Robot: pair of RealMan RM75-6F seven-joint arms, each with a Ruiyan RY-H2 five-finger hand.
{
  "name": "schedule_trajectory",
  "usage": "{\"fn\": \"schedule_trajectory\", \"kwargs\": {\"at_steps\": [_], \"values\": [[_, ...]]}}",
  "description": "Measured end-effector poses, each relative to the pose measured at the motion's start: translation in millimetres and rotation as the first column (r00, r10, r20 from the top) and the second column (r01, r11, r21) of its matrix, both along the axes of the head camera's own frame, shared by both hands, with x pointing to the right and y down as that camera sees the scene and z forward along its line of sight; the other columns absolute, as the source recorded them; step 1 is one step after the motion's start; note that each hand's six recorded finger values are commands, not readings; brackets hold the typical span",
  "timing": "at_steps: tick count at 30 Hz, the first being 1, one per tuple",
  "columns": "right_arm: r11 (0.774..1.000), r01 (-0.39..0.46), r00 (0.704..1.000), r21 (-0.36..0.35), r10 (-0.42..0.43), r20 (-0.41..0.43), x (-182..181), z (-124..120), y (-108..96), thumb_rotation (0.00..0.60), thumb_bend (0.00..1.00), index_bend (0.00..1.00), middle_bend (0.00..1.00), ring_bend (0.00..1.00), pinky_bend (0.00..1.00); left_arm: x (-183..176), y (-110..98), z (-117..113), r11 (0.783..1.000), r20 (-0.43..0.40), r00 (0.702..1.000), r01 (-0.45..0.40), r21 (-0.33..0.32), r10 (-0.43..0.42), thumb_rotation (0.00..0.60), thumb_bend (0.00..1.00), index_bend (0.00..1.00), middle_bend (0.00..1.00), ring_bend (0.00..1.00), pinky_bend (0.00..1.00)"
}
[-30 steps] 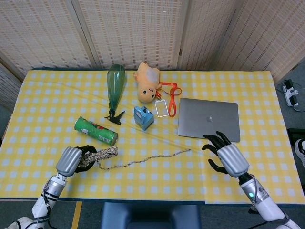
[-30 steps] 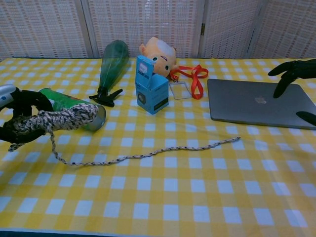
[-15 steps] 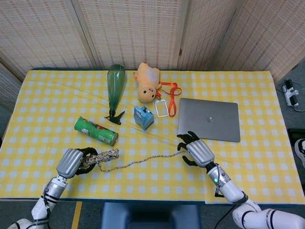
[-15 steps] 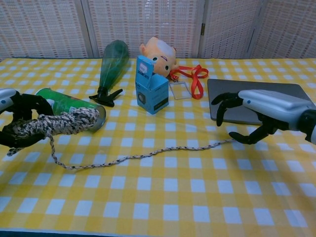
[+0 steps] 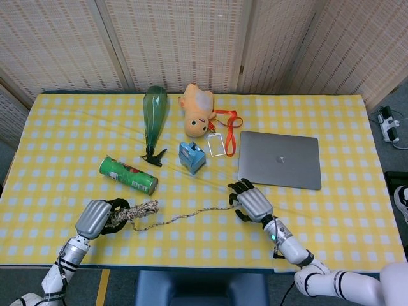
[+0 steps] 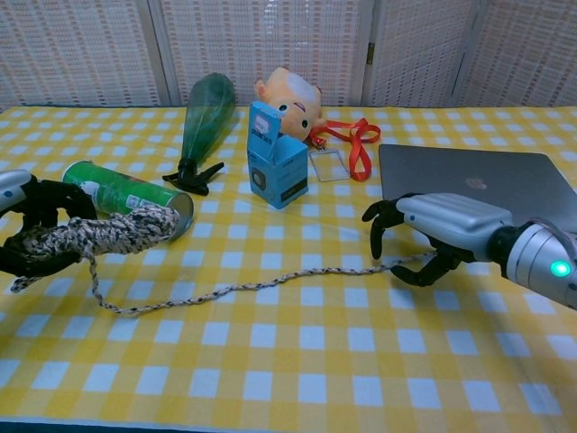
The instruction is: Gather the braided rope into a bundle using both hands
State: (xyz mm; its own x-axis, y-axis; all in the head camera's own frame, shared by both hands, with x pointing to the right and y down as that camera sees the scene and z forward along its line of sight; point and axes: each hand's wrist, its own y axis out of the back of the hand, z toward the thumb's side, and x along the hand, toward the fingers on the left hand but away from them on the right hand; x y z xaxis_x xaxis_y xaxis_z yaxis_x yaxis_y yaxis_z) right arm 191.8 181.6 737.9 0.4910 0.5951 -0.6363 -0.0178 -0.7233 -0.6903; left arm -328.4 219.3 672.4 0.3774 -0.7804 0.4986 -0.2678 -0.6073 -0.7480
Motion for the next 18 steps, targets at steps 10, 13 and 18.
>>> {"fn": "schedule_trajectory", "kwargs": {"at_steps": [10,13,18], "values": [[1.0,0.015,1.0,0.02,-0.015,-0.025,-1.9,8.7,0.5,0.6,0.46,0.47,0.18,0.12,0.06,-0.5,-0.4,0.8,1.0,0.002,1.0,0.004,-0.003,-0.004,0.6,0.66,0.76,0.71,0.66,0.7],[0.999,0.019,0.999,0.027,-0.018,-0.034,-2.4,12.3,0.9,0.6,0.46,0.47,0.18,0.12,0.06,-0.5,-0.6,0.8,1.0,0.001,1.0,0.004,-0.004,-0.004,0.6,0.66,0.76,0.71,0.66,0.7],[0.999,0.019,0.999,0.029,-0.018,-0.041,-3.8,16.6,0.5,0.6,0.46,0.49,0.18,0.13,0.06,-1.5,-0.8,1.1,1.0,0.002,1.0,0.007,-0.005,-0.007,0.6,0.66,0.76,0.71,0.66,0.7]]}}
